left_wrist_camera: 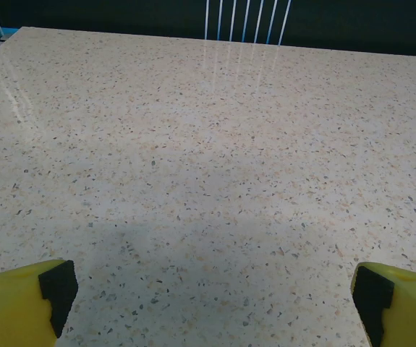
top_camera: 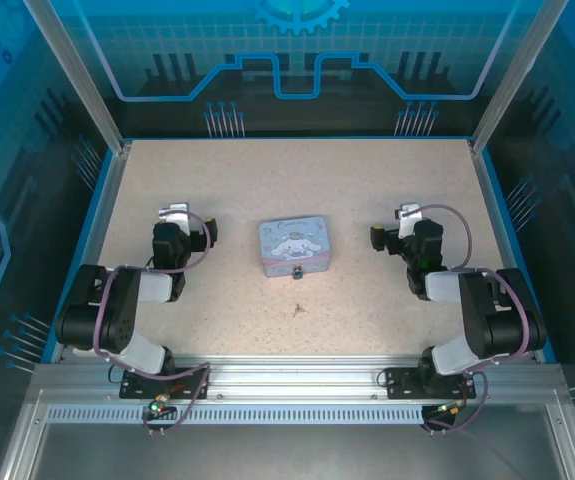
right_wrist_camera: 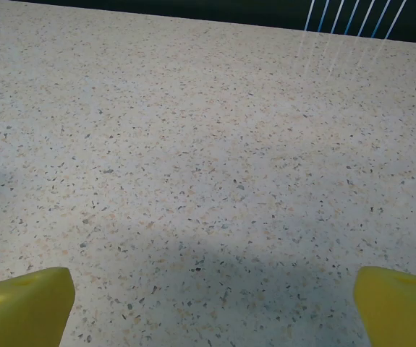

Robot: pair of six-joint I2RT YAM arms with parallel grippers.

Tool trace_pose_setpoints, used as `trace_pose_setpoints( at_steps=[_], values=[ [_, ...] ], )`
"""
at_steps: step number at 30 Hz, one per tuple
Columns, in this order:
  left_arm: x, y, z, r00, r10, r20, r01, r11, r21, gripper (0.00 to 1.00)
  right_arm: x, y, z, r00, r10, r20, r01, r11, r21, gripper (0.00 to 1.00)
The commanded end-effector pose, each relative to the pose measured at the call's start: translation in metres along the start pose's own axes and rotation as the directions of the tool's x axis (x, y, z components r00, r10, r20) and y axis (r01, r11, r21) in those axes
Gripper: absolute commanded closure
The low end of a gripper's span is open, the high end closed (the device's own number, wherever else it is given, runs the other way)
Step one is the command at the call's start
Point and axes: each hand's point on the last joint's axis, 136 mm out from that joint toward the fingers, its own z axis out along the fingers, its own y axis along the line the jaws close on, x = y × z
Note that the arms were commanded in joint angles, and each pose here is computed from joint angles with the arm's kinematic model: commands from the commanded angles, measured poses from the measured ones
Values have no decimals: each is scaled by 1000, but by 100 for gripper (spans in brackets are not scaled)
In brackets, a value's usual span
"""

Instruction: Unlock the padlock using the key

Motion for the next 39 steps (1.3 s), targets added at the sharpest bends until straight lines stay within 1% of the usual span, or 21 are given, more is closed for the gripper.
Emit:
trace_pose_setpoints(
  at_steps=[1,30,36,39],
  values=[
    [-1,1,-1,1000,9,17,-9,1000,11,1,-8,-3,2,1000,-9,19,9,1000,-1,0],
    [-2,1,0,1000,-3,13,2,1000,24,1,-9,-3,2,1000,-9,20,9,1000,-2,0],
    [-1,-3,1,1000,7,5,-7,999,48,1,-9,-3,2,1000,-3,19,3,1000,-4,0],
    [0,-9,1,1000,22,-2,-22,997,79,1,-9,-5,2,1000,6,21,-6,1000,-15,0]
  ],
)
